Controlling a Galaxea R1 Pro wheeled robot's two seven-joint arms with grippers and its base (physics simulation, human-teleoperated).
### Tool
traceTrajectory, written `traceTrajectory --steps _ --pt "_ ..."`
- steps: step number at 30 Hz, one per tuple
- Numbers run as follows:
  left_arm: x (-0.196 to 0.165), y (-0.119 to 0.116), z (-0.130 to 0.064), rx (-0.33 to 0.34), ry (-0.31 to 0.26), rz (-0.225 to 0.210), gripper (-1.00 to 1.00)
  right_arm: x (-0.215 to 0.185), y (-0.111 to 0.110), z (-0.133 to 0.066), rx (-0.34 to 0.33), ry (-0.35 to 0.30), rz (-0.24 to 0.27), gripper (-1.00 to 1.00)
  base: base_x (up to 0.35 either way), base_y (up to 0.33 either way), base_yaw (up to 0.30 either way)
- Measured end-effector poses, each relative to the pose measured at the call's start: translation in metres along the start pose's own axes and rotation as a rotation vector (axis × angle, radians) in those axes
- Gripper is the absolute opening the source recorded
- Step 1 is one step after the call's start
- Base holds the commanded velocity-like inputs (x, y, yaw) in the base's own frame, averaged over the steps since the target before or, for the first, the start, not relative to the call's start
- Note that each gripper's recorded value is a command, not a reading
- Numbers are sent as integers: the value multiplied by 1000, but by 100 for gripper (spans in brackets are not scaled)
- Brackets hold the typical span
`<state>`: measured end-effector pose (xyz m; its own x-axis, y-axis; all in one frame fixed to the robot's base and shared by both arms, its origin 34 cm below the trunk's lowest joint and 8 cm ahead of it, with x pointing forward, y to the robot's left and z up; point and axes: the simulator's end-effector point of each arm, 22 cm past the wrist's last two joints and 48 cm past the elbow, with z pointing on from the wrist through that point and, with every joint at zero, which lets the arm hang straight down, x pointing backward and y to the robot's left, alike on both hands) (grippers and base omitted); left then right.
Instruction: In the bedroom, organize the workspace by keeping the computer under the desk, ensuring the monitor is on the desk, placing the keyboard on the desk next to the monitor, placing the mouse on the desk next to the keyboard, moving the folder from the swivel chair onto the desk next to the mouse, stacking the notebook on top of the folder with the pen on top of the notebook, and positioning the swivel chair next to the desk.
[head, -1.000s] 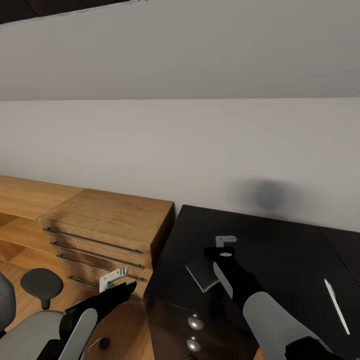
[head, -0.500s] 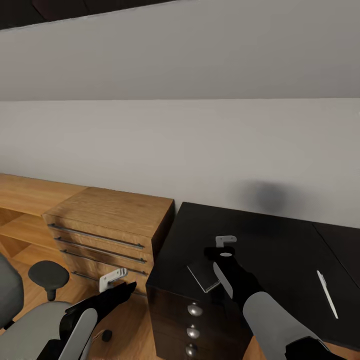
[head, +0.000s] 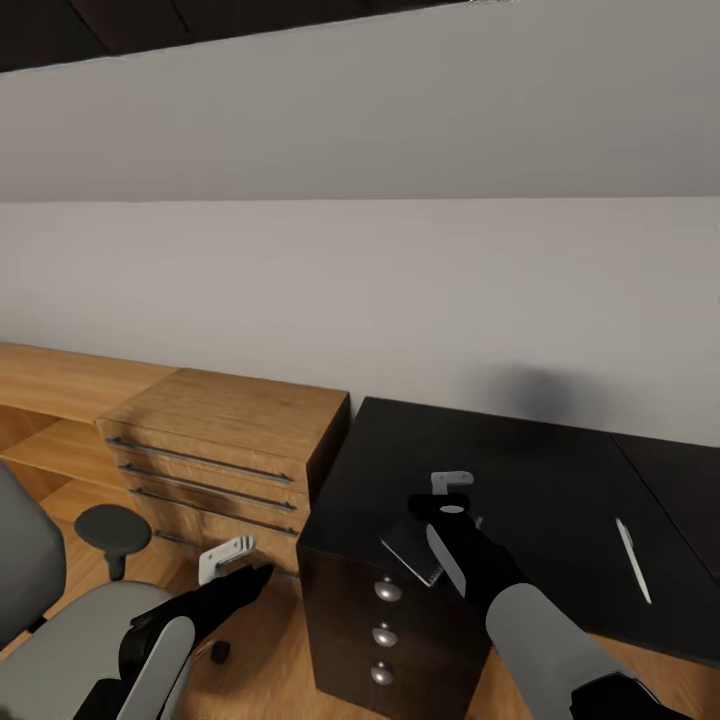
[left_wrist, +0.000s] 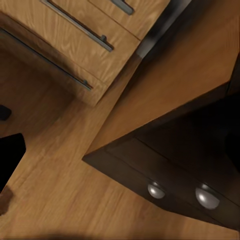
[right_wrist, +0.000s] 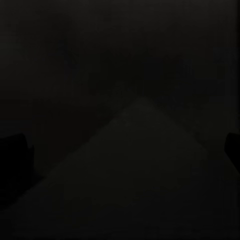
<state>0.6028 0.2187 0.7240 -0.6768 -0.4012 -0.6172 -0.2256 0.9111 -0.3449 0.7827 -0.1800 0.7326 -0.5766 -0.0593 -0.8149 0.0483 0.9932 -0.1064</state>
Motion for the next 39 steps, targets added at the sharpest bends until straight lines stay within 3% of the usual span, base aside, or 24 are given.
traceTrajectory --steps 39 --pt "0 0 0 -1 0 0 100 0 1 0 -1 -1 0 100 -45 0 0"
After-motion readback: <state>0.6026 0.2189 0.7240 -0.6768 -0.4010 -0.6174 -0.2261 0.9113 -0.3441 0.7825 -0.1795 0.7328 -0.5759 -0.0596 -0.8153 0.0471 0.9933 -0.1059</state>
